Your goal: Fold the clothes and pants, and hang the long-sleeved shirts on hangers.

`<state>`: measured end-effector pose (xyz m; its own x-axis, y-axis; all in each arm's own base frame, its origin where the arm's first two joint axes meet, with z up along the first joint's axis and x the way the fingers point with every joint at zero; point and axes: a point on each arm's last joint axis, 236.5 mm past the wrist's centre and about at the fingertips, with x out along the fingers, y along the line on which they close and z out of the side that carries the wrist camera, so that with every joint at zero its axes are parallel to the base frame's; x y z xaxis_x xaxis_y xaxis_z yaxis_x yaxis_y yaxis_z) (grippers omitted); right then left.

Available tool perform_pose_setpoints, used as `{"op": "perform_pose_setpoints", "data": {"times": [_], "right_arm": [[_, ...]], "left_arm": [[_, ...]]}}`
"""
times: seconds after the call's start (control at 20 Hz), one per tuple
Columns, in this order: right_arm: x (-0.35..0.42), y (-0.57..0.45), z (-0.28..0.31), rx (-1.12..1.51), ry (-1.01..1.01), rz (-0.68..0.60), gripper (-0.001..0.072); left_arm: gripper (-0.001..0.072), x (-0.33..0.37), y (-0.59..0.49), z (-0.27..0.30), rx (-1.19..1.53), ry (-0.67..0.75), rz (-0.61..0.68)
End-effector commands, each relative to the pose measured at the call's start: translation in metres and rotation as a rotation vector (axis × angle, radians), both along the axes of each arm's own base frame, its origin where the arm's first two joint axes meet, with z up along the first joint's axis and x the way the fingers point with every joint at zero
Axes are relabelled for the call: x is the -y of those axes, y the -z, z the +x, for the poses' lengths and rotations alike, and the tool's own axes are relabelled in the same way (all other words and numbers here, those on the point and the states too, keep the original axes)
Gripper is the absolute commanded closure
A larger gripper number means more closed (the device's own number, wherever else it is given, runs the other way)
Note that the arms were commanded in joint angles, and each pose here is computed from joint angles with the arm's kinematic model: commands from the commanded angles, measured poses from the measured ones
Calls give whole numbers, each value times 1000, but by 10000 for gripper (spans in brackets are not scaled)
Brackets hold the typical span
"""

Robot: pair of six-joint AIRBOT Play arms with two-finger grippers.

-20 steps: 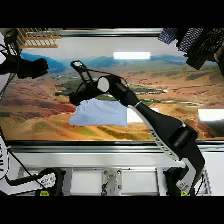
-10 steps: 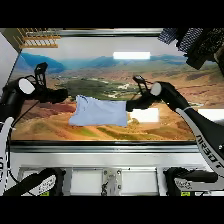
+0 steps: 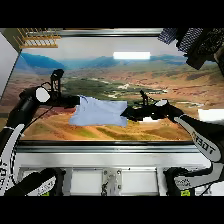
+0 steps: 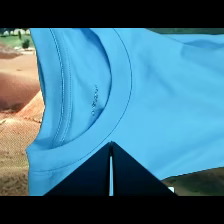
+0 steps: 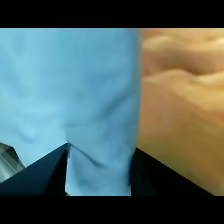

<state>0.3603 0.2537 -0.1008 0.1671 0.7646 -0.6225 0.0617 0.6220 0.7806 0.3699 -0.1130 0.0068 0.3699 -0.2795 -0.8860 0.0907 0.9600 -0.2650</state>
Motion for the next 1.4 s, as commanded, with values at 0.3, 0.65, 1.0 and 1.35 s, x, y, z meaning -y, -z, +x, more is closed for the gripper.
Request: {"op": "perform_pose_setpoints", "data": {"times": [0.3,0.65,1.0,1.35], "right_arm": [[-31,-34,34,177,-63,67,698],[272,-97,67,221,381,-483,698],[495,-125,-49,41,1031,-673,698],[458,-56,-122,-195,1198,-566,698]], "left_arm": [[701,4,1,-2,-9,-8,-7],[700,4,1,-2,-9,-15,-10],[701,4,1,-2,-13,-31,-17],[701,4,1,-2,-14,-31,-17]]}}
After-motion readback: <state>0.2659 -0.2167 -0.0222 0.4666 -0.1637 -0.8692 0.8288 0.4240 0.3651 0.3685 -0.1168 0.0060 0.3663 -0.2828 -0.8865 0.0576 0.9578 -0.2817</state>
